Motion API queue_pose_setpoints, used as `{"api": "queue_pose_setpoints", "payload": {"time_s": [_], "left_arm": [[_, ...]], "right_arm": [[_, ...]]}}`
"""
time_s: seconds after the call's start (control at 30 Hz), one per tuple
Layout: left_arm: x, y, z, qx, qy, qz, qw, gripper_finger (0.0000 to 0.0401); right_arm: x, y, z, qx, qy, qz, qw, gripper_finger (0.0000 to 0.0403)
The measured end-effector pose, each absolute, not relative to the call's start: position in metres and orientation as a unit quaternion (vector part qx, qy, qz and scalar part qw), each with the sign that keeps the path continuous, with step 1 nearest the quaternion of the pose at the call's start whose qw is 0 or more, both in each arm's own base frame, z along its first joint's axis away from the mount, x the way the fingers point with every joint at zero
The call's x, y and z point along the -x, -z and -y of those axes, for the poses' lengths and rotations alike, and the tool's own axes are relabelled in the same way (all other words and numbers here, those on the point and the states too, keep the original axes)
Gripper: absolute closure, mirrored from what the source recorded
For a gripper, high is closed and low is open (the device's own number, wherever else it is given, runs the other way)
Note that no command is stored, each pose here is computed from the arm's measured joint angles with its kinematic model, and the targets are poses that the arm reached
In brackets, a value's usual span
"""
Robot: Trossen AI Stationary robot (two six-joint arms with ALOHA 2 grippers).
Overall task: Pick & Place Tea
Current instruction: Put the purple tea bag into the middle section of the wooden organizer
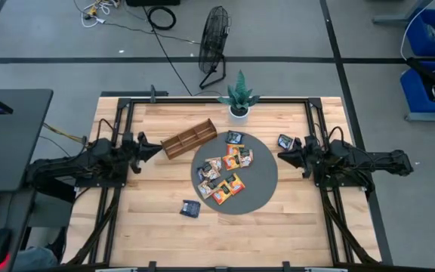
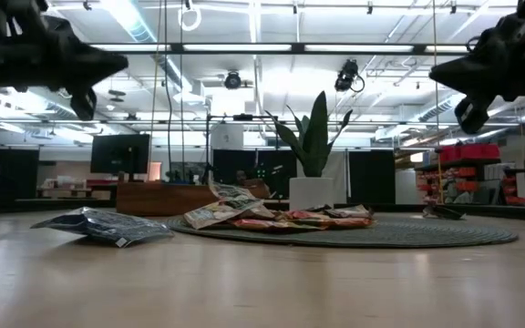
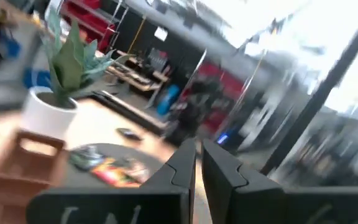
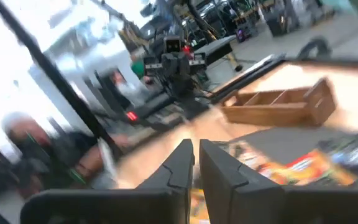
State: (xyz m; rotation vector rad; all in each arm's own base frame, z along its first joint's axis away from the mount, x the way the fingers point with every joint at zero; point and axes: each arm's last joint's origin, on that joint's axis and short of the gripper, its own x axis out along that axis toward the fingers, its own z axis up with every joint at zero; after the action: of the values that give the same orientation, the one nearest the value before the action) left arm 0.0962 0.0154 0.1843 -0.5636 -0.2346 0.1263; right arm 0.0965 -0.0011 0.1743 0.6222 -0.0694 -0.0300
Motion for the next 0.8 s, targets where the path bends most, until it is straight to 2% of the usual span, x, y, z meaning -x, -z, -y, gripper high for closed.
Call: {"api": "queue_pose_setpoints", "payload": {"time_s": [0.1, 0.2, 0.37, 0.57, 0.7, 0.8], "left_arm": [[-0.095, -0.189, -0.016, 0.360, -0.048, 0.147, 0.920, 0.0371], [-0.094, -0.192, -0.016, 0.385, -0.050, 0.165, 0.907, 0.0371], [-0.094, -0.192, -0.017, 0.387, -0.062, 0.175, 0.903, 0.0371], [-0.094, -0.192, -0.018, 0.389, -0.083, 0.184, 0.899, 0.0371], [-0.094, -0.192, -0.018, 0.391, -0.074, 0.181, 0.899, 0.0371], [-0.094, -0.193, -0.017, 0.393, -0.064, 0.179, 0.900, 0.0373]], "right_arm": [[-0.096, -0.176, 0.004, -0.378, 0.048, 0.060, 0.922, 0.0366], [-0.096, -0.175, 0.006, -0.414, 0.092, 0.077, 0.902, 0.0366], [-0.094, -0.177, 0.011, -0.401, 0.159, 0.114, 0.895, 0.0366], [-0.091, -0.197, 0.011, -0.378, 0.129, 0.196, 0.895, 0.0366], [-0.082, -0.231, 0.012, -0.337, 0.160, 0.211, 0.904, 0.0366], [-0.079, -0.263, 0.013, -0.301, 0.185, 0.187, 0.917, 0.0366]]}}
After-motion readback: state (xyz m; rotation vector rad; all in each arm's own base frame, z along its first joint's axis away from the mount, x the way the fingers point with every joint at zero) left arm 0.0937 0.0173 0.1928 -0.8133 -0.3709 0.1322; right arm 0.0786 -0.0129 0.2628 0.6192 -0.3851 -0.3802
